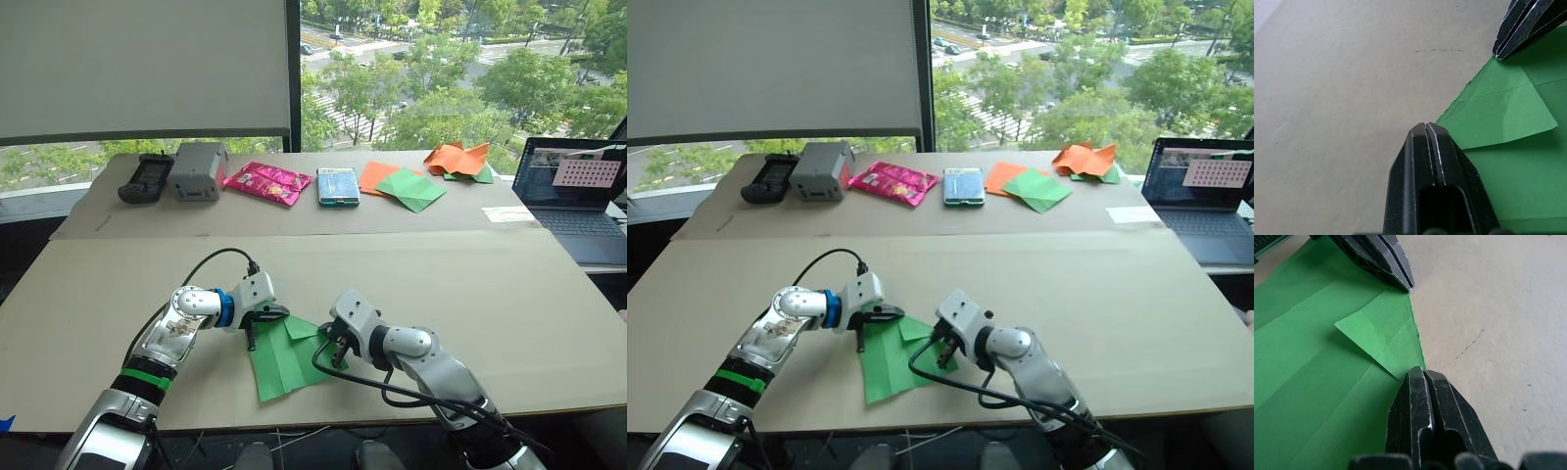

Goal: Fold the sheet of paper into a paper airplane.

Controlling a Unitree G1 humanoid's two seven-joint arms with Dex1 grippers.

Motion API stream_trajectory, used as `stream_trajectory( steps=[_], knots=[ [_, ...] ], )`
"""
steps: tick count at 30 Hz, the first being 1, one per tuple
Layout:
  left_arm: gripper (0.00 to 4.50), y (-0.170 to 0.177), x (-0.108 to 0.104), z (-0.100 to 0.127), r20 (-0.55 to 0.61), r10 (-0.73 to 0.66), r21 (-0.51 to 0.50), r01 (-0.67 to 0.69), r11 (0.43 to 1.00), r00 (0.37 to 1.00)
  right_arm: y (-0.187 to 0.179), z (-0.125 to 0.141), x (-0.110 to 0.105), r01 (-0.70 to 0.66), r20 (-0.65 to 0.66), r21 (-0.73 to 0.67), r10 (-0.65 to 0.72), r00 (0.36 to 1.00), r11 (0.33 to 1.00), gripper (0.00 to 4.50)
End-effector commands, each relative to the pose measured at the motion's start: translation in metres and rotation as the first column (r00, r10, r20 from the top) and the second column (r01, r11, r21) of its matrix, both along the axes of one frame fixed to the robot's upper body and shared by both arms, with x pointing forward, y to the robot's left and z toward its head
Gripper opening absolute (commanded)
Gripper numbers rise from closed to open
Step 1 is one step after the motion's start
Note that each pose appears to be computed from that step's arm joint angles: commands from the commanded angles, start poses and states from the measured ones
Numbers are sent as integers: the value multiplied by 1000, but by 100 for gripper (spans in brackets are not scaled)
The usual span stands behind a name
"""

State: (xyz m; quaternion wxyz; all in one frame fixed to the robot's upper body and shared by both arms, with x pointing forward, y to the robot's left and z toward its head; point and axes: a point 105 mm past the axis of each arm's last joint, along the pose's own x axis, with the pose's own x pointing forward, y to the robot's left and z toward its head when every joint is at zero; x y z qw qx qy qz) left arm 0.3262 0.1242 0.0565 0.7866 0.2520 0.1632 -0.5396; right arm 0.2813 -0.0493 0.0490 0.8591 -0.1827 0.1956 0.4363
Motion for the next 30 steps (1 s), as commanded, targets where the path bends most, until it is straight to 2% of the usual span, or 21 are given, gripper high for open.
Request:
stream_trajectory(
  steps=[1,8,12,14,18,20,24,25,28,29,30],
  knots=[
    [0,9,-9,-22,-70,14,60,-10,998,997,-28,-43,-14,69,-169,-116,-88,982,991,3],
    [0,9,-9,-22,-70,12,60,-7,998,997,-26,-35,-13,69,-139,-95,-82,987,993,3],
    [0,8,-9,-21,-66,10,59,-6,998,998,-18,-10,-6,76,-68,-17,-77,995,997,3],
    [0,8,-8,-21,-63,13,56,-9,998,998,-6,20,-8,-6,43,68,3,999,998,3],
    [0,9,-7,-21,-60,15,56,-12,998,998,7,61,-18,-126,200,164,92,976,978,3],
    [0,10,-7,-20,-58,15,57,-12,998,998,11,66,-23,-199,287,82,168,943,977,3],
    [0,11,-6,-20,-56,14,58,-11,998,998,15,59,-23,-256,392,-81,267,880,963,3],
    [0,11,-6,-19,-54,15,57,-12,998,998,18,55,-23,-280,430,-147,316,846,949,3],
    [0,11,-6,-19,-52,17,56,-14,998,998,25,45,-24,-314,455,-237,390,800,919,3],
    [0,11,-6,-19,-52,17,56,-14,998,998,26,44,-23,-312,459,-231,386,800,922,67],
    [0,11,-6,-19,-52,17,56,-14,998,998,28,46,-20,-297,473,-207,362,804,932,89]
  ],
)
